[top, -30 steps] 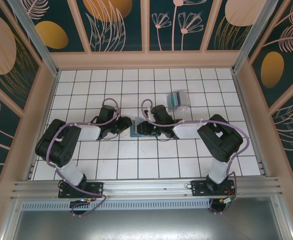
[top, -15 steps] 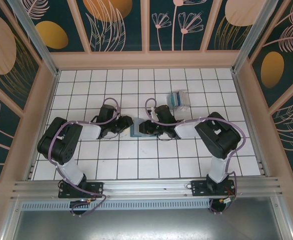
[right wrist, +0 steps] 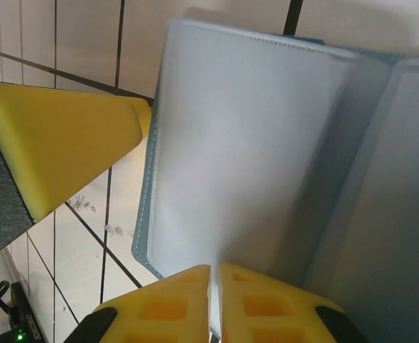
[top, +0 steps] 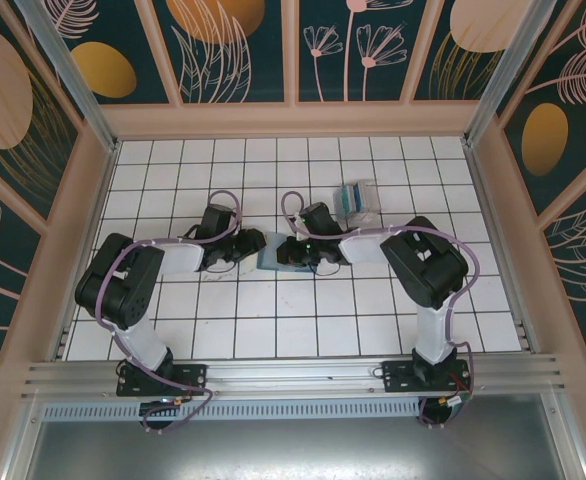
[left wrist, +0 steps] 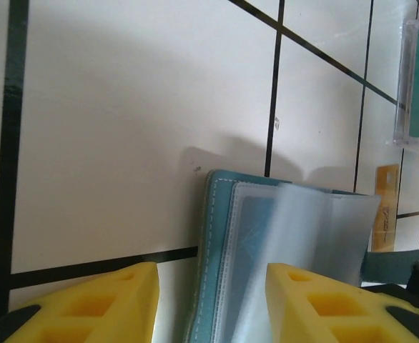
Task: Put the credit cards into the card holder
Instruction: Flip over the card slot in the card holder.
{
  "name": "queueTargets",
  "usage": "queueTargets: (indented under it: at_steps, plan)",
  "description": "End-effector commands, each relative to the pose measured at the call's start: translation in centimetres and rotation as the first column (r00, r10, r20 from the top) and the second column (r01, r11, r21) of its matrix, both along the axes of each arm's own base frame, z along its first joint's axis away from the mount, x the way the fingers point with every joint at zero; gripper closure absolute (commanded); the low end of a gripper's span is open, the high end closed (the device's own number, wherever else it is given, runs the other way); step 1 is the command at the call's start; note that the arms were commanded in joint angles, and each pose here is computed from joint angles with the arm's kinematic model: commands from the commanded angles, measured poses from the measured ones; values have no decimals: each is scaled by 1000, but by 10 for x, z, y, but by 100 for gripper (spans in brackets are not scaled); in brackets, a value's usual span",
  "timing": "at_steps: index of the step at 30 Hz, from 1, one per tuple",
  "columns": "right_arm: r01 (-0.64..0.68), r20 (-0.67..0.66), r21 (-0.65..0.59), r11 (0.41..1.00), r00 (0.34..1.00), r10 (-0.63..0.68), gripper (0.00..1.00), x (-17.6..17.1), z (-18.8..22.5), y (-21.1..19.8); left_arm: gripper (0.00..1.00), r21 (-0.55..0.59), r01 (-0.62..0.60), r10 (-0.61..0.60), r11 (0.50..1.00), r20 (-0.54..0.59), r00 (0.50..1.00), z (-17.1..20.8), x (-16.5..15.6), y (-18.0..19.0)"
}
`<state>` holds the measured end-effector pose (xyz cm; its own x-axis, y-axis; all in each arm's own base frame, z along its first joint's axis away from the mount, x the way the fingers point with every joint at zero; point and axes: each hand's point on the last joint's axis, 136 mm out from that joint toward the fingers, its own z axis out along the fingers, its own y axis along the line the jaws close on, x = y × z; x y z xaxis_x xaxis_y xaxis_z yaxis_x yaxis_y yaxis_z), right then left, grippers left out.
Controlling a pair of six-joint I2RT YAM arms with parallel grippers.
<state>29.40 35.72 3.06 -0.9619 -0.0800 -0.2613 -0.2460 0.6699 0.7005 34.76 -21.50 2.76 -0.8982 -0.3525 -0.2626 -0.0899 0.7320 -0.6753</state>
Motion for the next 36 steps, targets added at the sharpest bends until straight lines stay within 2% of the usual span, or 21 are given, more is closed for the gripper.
queueTargets:
  at_steps: [1, 6, 12, 17, 22, 28, 36]
  plan:
    - [-10, -32, -108, 994, 999, 7, 88, -2, -18, -13, 54, 36, 0, 0, 999, 2, 1000, -6, 0, 5]
    - [-26, -79, -83, 996, 997, 19, 90, -1, -25, -12, 51, 12, 9, -10, 1000, 20, 1000, -4, 4, 1]
    - [-57, -86, -39, 998, 995, 54, 92, -3, -23, -5, 54, 36, 25, -24, 999, -36, 999, -24, 2, -1]
    - [-86, -64, -28, 996, 994, 84, 92, -3, -18, -2, 58, 131, 27, -17, 991, -76, 997, -40, 0, 8]
    - [-96, -57, -20, 995, 994, 95, 92, -1, -17, 1, 61, 178, 51, -31, 983, -109, 994, -57, -4, 5]
    - [-107, -57, -7, 994, 993, 106, 92, -2, -20, 2, 64, 116, 96, -85, 989, -91, 992, -50, -5, -10]
    - [-129, -26, 30, 991, 991, 130, 93, -4, -15, 6, 81, 16, 157, -155, 987, -69, 985, -37, -8, -27]
